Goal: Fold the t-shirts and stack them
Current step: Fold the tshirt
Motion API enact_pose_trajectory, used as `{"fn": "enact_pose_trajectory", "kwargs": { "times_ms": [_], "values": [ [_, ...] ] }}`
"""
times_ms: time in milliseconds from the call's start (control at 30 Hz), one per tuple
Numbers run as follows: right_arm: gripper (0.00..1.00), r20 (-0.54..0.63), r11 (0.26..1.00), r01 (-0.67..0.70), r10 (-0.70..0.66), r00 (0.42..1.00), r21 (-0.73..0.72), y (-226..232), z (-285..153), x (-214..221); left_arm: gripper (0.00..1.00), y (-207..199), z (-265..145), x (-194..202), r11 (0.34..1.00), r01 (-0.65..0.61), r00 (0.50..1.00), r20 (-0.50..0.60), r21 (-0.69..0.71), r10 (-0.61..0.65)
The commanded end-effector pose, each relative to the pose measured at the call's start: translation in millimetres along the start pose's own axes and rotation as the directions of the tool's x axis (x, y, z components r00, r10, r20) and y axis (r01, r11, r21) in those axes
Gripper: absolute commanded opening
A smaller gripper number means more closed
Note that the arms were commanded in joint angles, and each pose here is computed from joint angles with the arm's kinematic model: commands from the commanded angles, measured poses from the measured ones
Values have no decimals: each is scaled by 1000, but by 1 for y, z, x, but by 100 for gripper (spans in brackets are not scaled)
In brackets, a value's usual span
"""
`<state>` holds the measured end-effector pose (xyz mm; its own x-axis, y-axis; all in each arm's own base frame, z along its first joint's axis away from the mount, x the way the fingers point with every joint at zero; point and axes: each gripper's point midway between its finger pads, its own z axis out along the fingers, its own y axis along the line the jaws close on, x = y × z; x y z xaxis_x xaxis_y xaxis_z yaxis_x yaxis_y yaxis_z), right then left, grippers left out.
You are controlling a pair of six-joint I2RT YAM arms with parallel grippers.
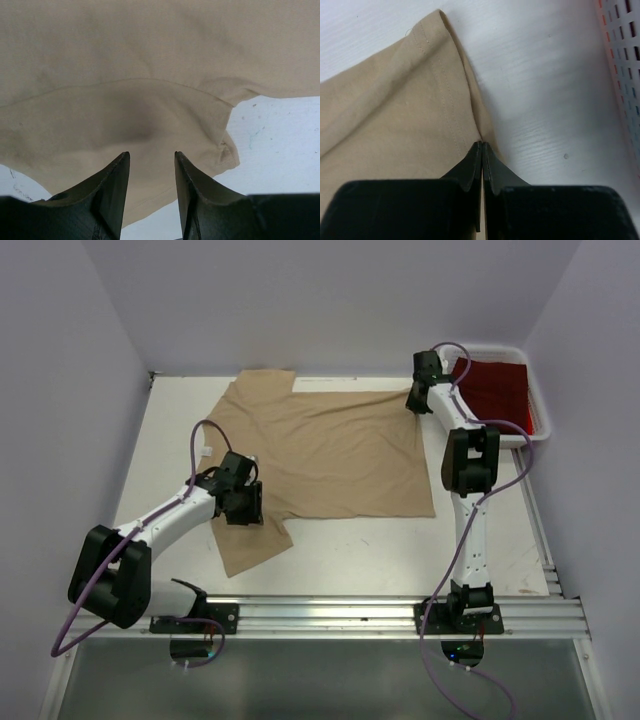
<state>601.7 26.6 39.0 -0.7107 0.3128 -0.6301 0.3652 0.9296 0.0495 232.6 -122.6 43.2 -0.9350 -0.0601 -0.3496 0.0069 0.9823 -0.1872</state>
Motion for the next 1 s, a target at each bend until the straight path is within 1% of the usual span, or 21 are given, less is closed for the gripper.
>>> {"fn": "enact_pose_trajectory", "kwargs": {
  "times_ms": [0,200,300,333,400,433,467,500,533,567,633,667,767,967],
  "values": [
    [0,145,999,-35,32,989,18,-7,-36,-52,45,0,0,-1,1000,12,1000,11,-9,-12],
    [0,179,998,-50,42,983,40,-9,-39,-64,45,1,1,0,1000,12,1000,6,-11,-12],
    [0,185,995,-56,40,982,80,-16,-40,-66,45,1,2,1,1000,12,1000,1,-14,-12],
    [4,186,994,-60,41,982,96,-18,-38,-65,45,1,2,1,1000,12,1000,2,-13,-12],
    [4,185,992,-57,35,982,113,-22,-38,-65,45,1,2,0,1000,12,1000,2,-13,-12],
    [6,181,990,-59,36,983,125,-24,-37,-62,45,1,2,0,1000,12,1000,2,-13,-12],
    [18,179,989,-59,34,983,136,-26,-36,-61,44,1,2,0,1000,12,1000,2,-13,-12],
    [23,180,989,-58,32,983,139,-27,-35,-60,44,1,2,0,1000,13,1000,3,-15,-13],
    [26,189,988,-64,37,981,139,-27,-39,-63,44,1,2,0,1000,13,1000,3,-15,-13],
    [32,181,986,-61,32,983,154,-31,-37,-57,44,1,2,0,1000,13,1000,4,-16,-13],
    [36,212,986,-73,40,977,148,-31,-42,-63,44,1,2,0,1000,13,1000,2,-17,-13],
    [40,217,987,-74,41,975,146,-32,-46,-64,44,1,2,0,1000,13,1000,2,-17,-13],
    [40,233,990,-63,32,972,126,-29,-51,-70,45,1,2,0,1000,13,1000,2,-15,-13],
    [38,175,995,-38,22,984,87,-21,-42,-56,44,1,1,0,1000,13,1000,7,-17,-13]
  ]
}}
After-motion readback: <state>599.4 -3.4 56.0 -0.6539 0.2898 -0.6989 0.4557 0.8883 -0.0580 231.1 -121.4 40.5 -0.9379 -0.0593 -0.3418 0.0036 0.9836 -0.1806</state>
